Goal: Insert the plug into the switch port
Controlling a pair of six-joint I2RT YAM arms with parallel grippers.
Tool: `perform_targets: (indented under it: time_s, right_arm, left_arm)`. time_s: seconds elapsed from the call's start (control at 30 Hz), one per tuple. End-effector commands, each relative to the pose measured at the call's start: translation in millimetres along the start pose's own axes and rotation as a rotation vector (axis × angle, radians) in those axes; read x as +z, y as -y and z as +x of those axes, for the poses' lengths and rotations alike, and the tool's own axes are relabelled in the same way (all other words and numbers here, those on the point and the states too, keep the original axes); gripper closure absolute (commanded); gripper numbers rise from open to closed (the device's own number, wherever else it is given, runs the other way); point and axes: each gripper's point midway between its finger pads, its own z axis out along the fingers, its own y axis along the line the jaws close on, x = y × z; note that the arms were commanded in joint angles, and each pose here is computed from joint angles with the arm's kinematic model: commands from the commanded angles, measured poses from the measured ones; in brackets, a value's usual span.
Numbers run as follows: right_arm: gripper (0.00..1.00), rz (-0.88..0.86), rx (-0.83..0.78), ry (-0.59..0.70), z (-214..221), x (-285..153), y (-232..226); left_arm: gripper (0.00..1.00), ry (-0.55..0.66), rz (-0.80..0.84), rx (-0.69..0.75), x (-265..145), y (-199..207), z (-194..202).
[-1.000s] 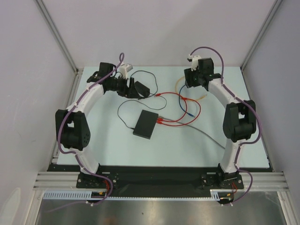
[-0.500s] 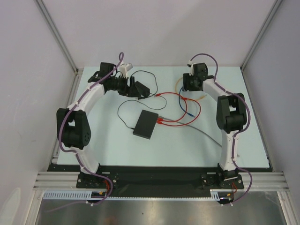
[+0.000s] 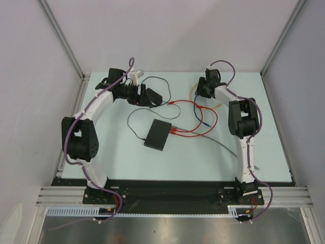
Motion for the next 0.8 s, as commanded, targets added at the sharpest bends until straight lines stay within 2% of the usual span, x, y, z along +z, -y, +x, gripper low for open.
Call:
perform_targets:
  time_s: [0.0,0.2,0.3,0.33,0.4,0.5,0.53,0.6,0.63,0.77]
  right_arm:
    - [0.5,-0.036,0.07,0.037,-10.7,14.8,-12.8]
    - [0.57,-0.062,0.134,-0.026,8.3,32.1,-12.5]
    - [0.76,-0.071,0.167,-0.041,10.7,34.8,-6.8]
    - [0.91,-0.094,0.184,-0.044,8.6,32.7,-9.0]
    - [1.0,-0.112,0.201,-0.04,1.5,25.6,-2.1]
    - [1.0,-0.204,0.199,0.028,-35.2,-8.4,-5.1]
    - [1.0,-0.283,0.183,0.09,-64.5,-36.3,-18.9]
    - [1.0,-0.346,0.148,0.144,-89.3,-64.7,-25.1]
    - [1.0,-0.423,0.113,0.195,-114.0,-99.0,-35.8]
    - [1.0,-0.632,-0.001,0.295,-153.6,-186.5,-62.2]
  left_arm:
    - [0.28,0.006,0.001,0.014,-1.9,-3.8,-0.2]
    - [0.28,0.002,0.0,-0.025,0.0,-11.5,0.7]
    - [0.28,0.005,0.003,-0.035,0.3,-12.5,-1.3]
    - [0.28,0.01,0.007,-0.029,-0.8,-10.8,-3.5]
    - [0.27,0.022,0.007,-0.022,-2.8,-9.2,-8.1]
    - [0.26,0.049,0.017,0.002,-8.9,-2.7,-18.2]
    - [0.26,0.058,0.019,0.009,-11.8,0.4,-21.4]
    - [0.25,0.07,0.034,0.02,-15.2,6.7,-25.8]
    - [0.25,0.082,0.037,0.03,-19.1,10.1,-29.6]
    - [0.21,0.113,0.069,0.065,-30.0,26.1,-37.8]
